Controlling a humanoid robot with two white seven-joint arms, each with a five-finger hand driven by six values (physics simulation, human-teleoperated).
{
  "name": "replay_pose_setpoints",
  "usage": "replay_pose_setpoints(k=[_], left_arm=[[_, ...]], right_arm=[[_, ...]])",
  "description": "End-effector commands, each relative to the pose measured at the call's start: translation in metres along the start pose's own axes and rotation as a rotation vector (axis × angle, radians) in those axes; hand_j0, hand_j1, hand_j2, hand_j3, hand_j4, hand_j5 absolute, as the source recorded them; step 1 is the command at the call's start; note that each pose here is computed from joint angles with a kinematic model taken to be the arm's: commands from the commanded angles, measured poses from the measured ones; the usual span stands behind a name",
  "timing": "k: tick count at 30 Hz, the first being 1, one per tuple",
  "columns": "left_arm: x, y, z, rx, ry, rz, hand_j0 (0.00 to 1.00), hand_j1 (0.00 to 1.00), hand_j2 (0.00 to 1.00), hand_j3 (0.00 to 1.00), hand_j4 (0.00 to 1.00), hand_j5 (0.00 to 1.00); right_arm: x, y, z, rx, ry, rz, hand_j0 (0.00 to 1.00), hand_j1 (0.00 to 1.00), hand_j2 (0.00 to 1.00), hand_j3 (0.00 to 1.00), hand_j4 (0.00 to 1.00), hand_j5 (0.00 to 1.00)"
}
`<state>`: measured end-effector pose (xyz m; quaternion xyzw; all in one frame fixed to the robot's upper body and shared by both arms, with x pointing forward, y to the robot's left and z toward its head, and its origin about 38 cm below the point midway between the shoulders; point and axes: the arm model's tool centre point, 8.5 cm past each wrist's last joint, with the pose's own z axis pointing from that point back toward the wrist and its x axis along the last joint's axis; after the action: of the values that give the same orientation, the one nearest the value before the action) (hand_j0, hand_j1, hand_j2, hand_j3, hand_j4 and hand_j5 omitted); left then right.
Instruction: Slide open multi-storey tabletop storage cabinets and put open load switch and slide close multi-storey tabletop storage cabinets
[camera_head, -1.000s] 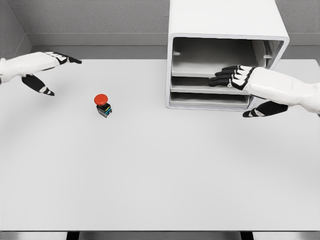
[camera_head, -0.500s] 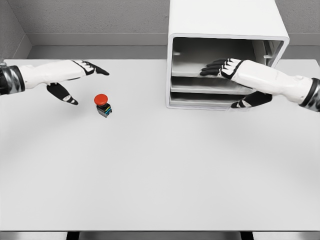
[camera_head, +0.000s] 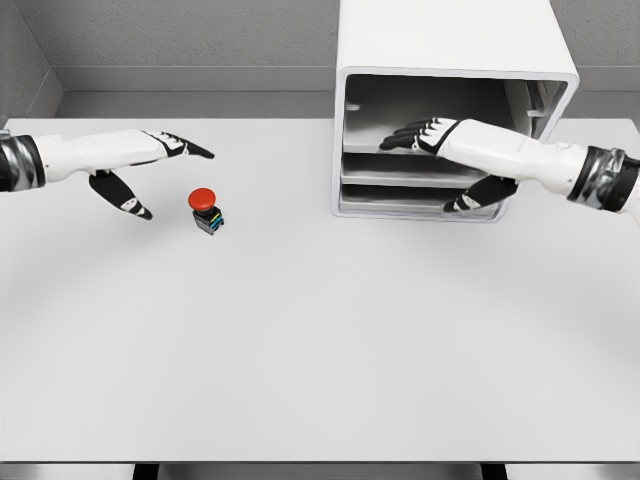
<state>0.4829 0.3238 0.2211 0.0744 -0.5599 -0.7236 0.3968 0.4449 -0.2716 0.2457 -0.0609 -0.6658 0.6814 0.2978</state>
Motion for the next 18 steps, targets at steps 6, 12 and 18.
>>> replay_pose_setpoints(k=[6, 12, 18], left_arm=[[0.000, -0.005, -0.018, -0.011, -0.010, 0.028, 1.00, 1.00, 1.00, 1.00, 1.00, 1.00], [0.007, -0.008, -0.031, -0.020, -0.036, 0.027, 1.00, 1.00, 1.00, 1.00, 1.00, 1.00], [0.008, -0.014, -0.036, -0.040, -0.040, 0.012, 1.00, 1.00, 1.00, 1.00, 1.00, 1.00]], right_arm=[[-0.025, 0.005, 0.003, 0.015, 0.072, -0.028, 1.00, 1.00, 1.00, 1.00, 1.00, 1.00], [-0.042, 0.014, -0.007, 0.012, 0.114, -0.053, 1.00, 1.00, 1.00, 1.00, 1.00, 1.00], [-0.049, 0.022, -0.011, 0.014, 0.132, -0.073, 1.00, 1.00, 1.00, 1.00, 1.00, 1.00]])
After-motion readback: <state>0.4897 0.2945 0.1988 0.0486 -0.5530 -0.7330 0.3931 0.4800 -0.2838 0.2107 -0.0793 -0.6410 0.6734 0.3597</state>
